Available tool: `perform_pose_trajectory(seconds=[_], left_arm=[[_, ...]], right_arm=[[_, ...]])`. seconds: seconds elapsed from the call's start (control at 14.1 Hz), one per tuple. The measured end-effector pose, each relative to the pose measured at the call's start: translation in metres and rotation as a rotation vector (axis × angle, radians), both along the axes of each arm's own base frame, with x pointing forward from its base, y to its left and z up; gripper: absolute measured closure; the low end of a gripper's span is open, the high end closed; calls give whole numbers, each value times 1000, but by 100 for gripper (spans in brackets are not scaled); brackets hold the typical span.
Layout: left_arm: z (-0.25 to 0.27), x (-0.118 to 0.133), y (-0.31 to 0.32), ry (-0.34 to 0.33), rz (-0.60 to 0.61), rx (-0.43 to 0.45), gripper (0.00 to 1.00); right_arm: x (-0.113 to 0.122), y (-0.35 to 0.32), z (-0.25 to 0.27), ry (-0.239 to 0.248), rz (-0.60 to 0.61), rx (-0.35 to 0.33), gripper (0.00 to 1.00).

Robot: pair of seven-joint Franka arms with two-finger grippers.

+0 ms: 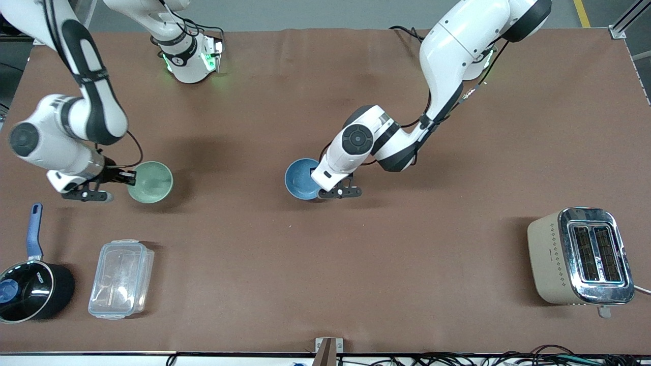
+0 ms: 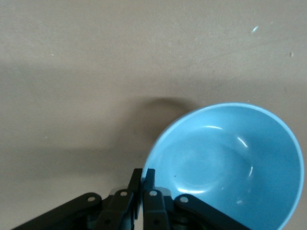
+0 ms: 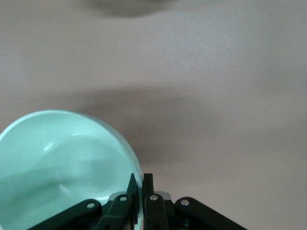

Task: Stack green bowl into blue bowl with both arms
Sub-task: 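Slide the blue bowl with the left gripper while the right gripper slides the green bowl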

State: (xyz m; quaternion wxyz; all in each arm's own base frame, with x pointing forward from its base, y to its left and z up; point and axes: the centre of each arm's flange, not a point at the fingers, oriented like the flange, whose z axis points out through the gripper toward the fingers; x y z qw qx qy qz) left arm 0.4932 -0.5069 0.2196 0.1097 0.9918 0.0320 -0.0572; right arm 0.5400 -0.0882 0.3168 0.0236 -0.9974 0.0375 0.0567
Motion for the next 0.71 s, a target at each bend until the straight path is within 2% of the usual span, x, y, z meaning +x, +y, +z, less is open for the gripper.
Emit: perform_pose_trajectory(seconds=[0.14, 0.28, 0.5, 0.71], left_arm=[[-4, 0, 0, -1, -4, 4, 92], [-4, 3, 1, -4, -1, 3, 88], [10, 20, 7, -46, 8, 7, 59], [70, 67, 42, -99, 44, 94, 30]], right_arm=[[17, 12, 61, 10, -15, 69, 94], [29, 39, 91, 11, -38, 122, 94], [36, 110, 94, 25, -84, 155, 94], [40, 202, 105, 13, -165, 156, 94]])
